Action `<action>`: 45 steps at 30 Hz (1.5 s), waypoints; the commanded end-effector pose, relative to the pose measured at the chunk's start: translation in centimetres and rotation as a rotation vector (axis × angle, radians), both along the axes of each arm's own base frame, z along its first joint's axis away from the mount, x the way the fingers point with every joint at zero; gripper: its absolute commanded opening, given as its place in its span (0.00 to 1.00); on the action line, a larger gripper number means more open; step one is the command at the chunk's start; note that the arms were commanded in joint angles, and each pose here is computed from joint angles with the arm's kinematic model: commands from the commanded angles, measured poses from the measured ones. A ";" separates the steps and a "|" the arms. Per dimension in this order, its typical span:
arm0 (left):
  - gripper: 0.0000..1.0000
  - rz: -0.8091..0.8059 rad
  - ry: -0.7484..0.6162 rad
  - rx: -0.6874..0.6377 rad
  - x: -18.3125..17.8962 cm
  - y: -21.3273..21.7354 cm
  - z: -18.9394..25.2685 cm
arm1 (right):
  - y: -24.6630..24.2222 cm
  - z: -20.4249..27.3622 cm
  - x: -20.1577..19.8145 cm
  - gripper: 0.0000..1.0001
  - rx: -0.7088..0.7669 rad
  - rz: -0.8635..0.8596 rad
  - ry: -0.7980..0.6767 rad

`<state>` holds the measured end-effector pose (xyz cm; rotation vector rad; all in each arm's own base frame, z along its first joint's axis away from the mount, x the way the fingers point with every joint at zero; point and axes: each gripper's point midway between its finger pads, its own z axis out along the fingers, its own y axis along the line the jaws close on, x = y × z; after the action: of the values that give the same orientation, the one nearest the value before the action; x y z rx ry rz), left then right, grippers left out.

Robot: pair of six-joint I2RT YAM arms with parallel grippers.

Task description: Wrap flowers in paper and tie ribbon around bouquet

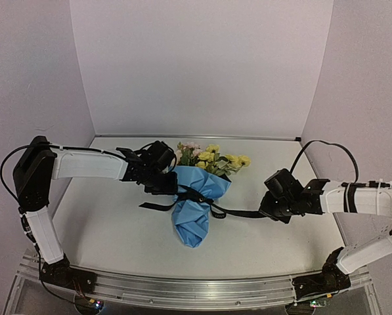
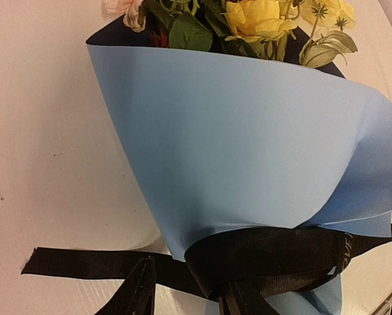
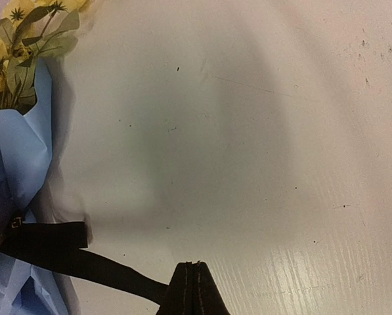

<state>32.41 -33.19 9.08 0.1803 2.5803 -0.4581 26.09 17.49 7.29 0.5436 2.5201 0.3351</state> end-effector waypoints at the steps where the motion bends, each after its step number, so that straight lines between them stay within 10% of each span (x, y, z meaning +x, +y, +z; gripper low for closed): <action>1: 0.33 -0.003 -0.021 -0.048 0.4 -1.3 1.0 | 0.5 1.3 1.0 0.00 -0.010 0.008 -0.032; 18: 0.00 0.080 -0.088 0.031 1.0 1.3 1.5 | -0.9 2.8 1.1 0.00 -0.055 -0.022 -0.078; 45: 0.22 0.038 -0.102 -0.019 1.4 0.6 2.7 | 0.1 2.1 0.7 0.00 -0.051 0.044 -0.032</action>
<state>33.50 -31.06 9.70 0.1087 2.5303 -0.3375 26.04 15.94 8.64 0.5134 2.4978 0.2296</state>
